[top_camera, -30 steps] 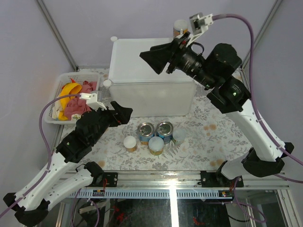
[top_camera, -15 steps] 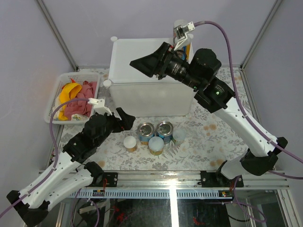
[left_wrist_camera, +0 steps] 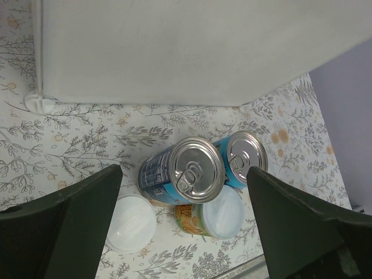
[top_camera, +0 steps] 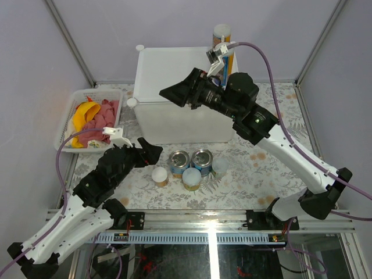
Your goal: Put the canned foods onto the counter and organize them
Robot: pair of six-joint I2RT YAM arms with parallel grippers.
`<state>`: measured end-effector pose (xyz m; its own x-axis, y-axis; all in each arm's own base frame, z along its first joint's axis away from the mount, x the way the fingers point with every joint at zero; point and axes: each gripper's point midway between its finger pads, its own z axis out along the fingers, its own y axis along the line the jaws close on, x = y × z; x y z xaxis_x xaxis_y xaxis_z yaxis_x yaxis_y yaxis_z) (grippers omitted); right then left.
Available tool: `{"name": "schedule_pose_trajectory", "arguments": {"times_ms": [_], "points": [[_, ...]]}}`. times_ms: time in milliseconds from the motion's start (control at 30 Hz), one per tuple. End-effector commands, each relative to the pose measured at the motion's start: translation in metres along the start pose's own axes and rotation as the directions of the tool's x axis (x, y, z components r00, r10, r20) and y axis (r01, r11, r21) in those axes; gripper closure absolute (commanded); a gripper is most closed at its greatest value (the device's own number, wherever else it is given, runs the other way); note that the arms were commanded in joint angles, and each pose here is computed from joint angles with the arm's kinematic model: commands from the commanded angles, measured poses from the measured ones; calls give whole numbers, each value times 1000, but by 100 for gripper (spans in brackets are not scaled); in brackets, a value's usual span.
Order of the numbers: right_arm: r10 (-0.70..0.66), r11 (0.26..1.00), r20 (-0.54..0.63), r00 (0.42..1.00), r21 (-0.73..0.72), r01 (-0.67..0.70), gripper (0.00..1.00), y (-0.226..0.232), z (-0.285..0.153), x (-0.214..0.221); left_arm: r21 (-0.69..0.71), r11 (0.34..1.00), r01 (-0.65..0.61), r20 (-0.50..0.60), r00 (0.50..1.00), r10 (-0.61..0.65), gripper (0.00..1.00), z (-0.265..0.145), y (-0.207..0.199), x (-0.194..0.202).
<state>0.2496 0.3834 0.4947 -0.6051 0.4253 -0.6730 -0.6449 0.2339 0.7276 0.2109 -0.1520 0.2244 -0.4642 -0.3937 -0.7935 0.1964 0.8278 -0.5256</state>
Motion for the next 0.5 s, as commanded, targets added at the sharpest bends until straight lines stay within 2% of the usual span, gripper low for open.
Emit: {"name": "schedule_pose_trajectory", "arguments": {"times_ms": [0,167,467], "points": [[-101,993,10,995,58,100,27,-21,-15,11,5,1000,15,8,1000,-15,11,-2,-2,-2],[-205,946,-111,972,234,226,26,-98,-32,61,-18,999,31,10,999,-31,11,-4,0,-5],[-313,798,-348,884,408,444,22,-182,-61,119,-42,997,69,-3,998,-69,11,-13,-3,-12]]}}
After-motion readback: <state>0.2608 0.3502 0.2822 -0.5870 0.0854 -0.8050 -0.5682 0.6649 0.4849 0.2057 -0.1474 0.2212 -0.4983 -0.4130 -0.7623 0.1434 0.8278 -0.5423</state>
